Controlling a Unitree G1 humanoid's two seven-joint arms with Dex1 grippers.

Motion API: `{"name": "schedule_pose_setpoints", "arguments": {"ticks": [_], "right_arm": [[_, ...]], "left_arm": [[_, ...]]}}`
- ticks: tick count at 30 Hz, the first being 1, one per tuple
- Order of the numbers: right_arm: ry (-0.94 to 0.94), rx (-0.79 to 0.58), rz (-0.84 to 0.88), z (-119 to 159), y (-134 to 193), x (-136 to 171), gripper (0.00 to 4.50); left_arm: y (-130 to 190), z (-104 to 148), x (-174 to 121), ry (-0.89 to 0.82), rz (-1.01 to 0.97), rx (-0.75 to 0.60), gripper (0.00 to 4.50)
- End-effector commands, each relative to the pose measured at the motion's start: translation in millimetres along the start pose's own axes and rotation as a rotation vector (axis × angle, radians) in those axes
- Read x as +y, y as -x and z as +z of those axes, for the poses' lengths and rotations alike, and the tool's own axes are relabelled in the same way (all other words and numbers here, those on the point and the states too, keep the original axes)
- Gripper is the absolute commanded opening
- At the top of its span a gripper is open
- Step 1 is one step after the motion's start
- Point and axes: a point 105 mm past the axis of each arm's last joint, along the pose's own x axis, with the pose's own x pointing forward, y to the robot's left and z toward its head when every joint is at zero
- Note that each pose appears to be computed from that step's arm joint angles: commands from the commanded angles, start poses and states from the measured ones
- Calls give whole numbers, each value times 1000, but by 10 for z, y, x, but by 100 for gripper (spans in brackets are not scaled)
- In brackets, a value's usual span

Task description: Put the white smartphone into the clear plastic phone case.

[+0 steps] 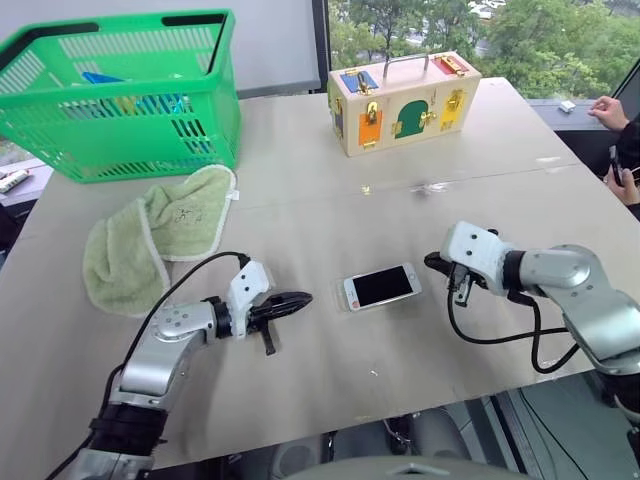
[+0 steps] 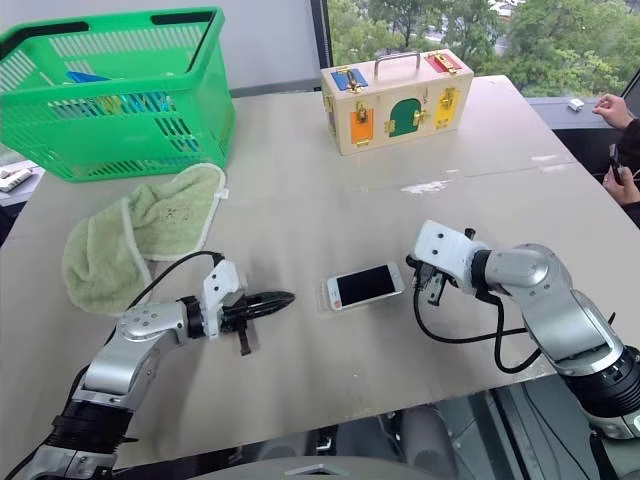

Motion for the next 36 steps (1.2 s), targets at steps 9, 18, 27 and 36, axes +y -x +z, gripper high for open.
{"name": "schedule_pose_setpoints", "arguments": {"ticks": [9,18,27,36], "right_arm": [[0,42,-53,-86,-14,-15,0],[-23,40,-30,-88,-2,47,0],[-38,71,-3,-160,-45,119,0],[-65,-11,132,27,-258,362,0]], "left_arm": [[-181,-77,-292,52,-162,34,2],[-346,48,-309,-58,-202,30,2],[-506,17,-255,-77,-198,74,2],[-314,-44,-255,-74,-175,72,2]]}}
